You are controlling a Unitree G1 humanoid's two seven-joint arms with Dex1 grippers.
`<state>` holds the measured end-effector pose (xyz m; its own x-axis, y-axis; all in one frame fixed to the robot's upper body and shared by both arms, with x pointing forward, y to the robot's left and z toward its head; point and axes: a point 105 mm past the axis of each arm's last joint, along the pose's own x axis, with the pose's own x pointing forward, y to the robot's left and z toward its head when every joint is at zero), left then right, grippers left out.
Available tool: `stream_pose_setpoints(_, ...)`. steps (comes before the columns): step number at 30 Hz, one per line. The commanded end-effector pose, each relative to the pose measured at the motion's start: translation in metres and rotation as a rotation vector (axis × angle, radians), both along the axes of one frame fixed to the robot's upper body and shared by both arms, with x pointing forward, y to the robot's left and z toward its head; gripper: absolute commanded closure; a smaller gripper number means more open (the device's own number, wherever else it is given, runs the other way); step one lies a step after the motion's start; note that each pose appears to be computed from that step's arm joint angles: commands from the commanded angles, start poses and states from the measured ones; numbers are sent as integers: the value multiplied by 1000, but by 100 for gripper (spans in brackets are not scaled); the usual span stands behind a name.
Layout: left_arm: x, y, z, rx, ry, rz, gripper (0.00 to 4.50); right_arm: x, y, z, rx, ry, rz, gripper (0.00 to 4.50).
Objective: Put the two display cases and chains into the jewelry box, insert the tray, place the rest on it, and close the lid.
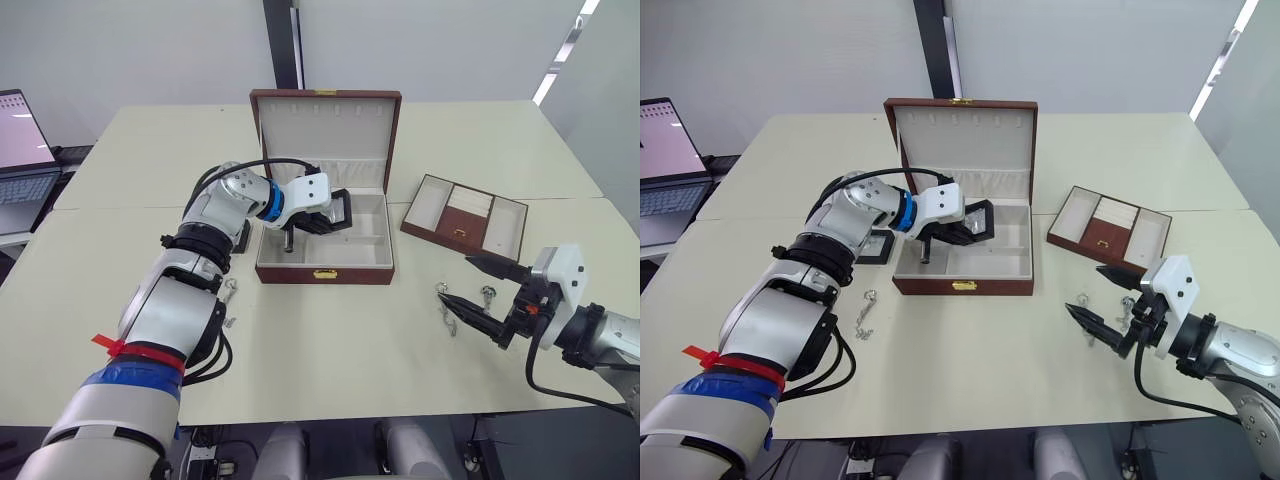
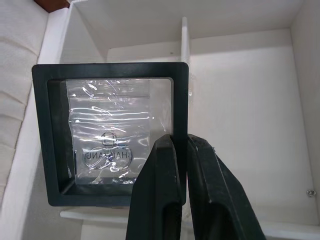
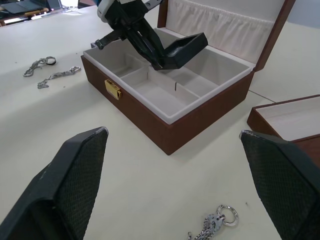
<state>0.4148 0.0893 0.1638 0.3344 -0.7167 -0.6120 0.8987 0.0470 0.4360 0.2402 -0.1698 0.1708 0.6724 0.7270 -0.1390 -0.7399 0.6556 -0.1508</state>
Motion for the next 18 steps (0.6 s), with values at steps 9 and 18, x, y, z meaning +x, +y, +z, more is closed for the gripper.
stream_pose_setpoints(9, 5, -7, 5, 12, -52, -8, 449, -8, 1, 12, 9, -45, -13, 0)
stream_pose_setpoints(18, 8, -5, 3, 13, -67, 18, 449, -7, 1, 13, 9, -42, -13, 0)
